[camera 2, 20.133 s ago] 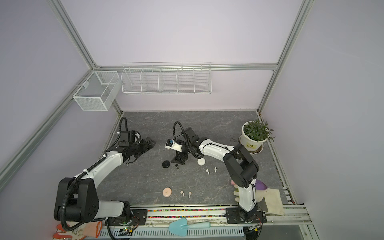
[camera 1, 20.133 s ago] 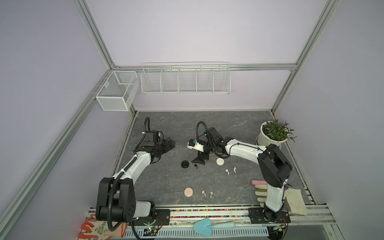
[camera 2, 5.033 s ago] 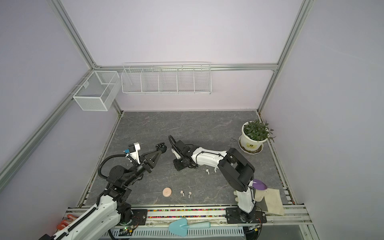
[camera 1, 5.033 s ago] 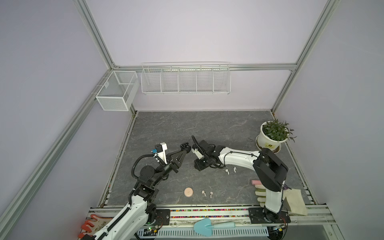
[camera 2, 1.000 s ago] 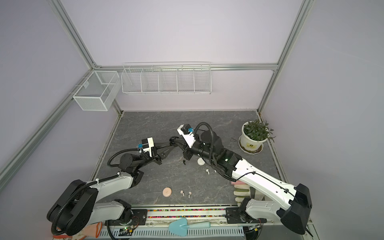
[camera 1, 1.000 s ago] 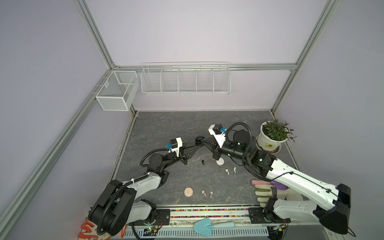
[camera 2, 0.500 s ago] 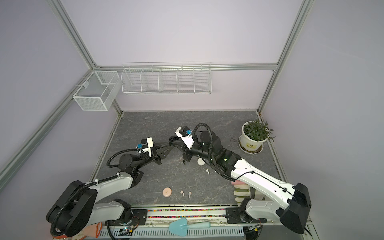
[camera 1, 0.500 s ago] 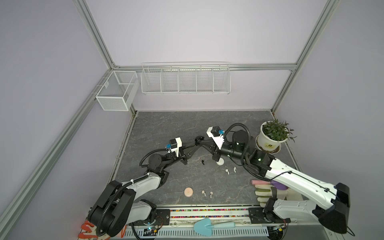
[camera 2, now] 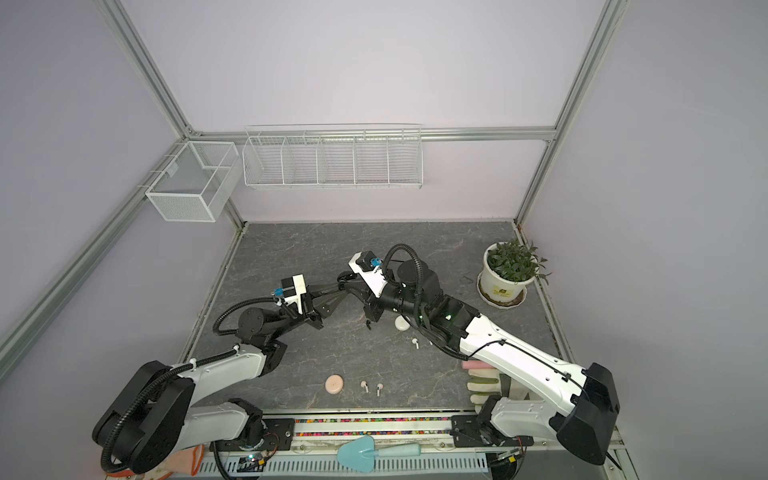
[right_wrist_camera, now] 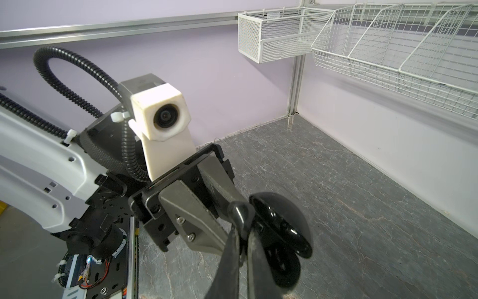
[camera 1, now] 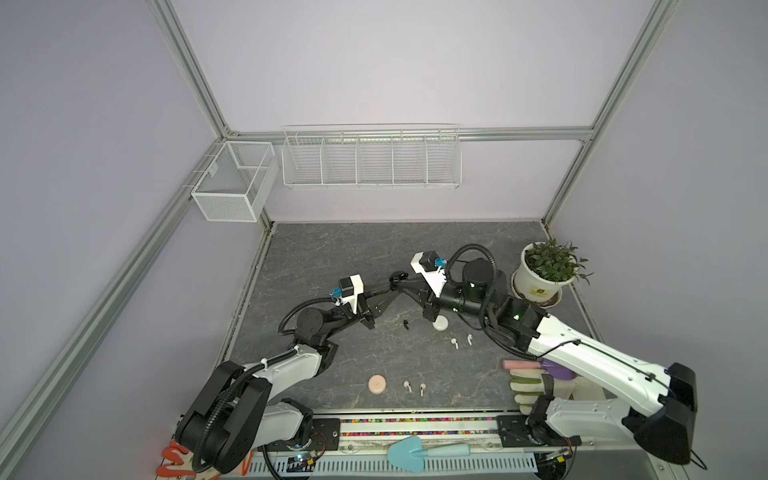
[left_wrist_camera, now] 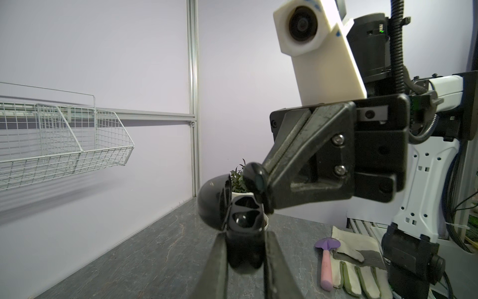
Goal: Insert the wireless bluetooth earbuds into the charging case
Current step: 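Insert the black earbud into the open case slot with the right gripper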
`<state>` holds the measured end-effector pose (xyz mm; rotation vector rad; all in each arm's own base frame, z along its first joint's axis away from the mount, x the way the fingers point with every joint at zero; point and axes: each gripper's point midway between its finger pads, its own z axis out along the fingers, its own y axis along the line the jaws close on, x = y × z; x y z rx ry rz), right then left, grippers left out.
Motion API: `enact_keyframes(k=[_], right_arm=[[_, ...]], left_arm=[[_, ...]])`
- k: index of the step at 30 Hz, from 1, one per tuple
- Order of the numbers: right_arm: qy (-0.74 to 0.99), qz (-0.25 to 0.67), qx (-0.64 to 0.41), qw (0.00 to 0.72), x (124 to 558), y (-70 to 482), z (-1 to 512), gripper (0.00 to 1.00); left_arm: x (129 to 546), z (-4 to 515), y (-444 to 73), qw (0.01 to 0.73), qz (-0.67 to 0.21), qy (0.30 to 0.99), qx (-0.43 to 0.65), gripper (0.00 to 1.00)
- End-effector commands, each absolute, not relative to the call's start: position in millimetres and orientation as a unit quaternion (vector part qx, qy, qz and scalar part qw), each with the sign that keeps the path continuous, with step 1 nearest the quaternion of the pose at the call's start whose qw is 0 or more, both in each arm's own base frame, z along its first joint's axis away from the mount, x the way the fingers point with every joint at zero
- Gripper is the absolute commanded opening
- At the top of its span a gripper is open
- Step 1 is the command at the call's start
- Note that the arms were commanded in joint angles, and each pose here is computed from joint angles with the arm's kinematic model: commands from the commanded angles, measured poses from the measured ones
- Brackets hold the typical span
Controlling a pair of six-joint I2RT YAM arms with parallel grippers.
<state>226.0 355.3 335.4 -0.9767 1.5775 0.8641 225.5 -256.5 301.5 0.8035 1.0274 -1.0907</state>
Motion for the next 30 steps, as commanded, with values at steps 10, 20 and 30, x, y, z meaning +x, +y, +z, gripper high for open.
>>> enact_keyframes(k=[10,20,30], right_arm=[[0.657,0.347,-0.406,0.532,236,358,338,0.07],[0.666,0.338,-0.407,0.525,237,356,332,0.07],[0.682,0.325,-0.41,0.512,238,352,321,0.07]], left_arm=[[220,310,-254,0.673,-0.481,0.436,0.355,0.0],[218,311,-252,0.677,-0.478,0.434,0.353,0.0],[218,312,-251,0.68,-0.475,0.433,0.351,0.0]])
